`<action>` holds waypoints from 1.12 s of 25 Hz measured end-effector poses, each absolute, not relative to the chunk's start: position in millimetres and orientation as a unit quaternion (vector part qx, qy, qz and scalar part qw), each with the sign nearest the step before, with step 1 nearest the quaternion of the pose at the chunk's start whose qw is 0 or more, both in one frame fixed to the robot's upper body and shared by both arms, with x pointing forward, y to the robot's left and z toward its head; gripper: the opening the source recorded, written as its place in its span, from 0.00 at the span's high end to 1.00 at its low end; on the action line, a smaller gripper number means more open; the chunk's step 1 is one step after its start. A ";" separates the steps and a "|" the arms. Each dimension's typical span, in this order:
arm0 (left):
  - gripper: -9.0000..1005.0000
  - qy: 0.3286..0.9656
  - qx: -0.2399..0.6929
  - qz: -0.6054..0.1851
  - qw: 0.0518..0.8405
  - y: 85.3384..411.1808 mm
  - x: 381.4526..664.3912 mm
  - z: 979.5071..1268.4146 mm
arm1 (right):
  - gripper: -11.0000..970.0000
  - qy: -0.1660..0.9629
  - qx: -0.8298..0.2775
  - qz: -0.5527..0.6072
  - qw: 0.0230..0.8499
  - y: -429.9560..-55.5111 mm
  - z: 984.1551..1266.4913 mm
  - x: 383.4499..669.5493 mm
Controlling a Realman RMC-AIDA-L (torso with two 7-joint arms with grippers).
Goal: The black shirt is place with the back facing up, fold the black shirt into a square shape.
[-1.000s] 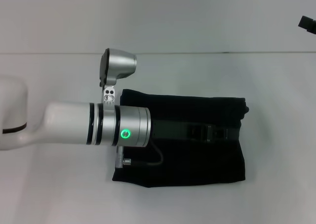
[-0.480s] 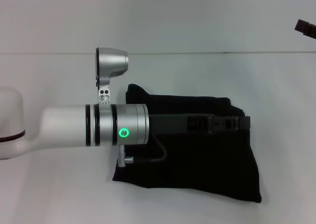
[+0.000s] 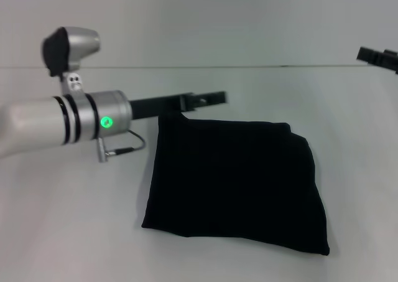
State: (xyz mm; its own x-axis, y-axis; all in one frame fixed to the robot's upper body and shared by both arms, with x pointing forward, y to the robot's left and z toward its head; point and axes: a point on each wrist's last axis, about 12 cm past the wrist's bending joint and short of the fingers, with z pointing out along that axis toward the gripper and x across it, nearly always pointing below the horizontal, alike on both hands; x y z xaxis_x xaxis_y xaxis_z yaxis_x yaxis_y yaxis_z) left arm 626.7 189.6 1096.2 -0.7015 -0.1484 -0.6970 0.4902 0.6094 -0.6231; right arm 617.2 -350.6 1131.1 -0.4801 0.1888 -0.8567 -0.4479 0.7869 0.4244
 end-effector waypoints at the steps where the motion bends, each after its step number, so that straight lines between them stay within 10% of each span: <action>1: 0.22 0.823 0.096 -0.416 0.375 194.6 630.0 1095.9 | 0.04 0.803 -0.082 0.317 0.498 -349.4 1130.6 617.4; 4: 0.08 0.843 0.076 -0.372 0.382 209.5 639.0 1095.0 | 0.04 0.806 -0.082 0.319 0.491 -348.1 1129.4 617.3; 28: 0.16 0.893 0.113 -0.288 0.328 203.2 642.9 1085.5 | 0.04 0.809 -0.074 0.314 0.492 -347.4 1127.1 618.8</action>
State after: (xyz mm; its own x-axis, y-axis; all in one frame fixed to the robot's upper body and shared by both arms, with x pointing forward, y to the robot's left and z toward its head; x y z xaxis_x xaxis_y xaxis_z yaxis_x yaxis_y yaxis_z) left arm 642.9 203.2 1085.5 -0.7591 0.0134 -0.6508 0.3913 0.8084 -0.4398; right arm 618.8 -347.4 1127.1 -0.5053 0.1901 -0.8418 -0.4280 0.7918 0.4358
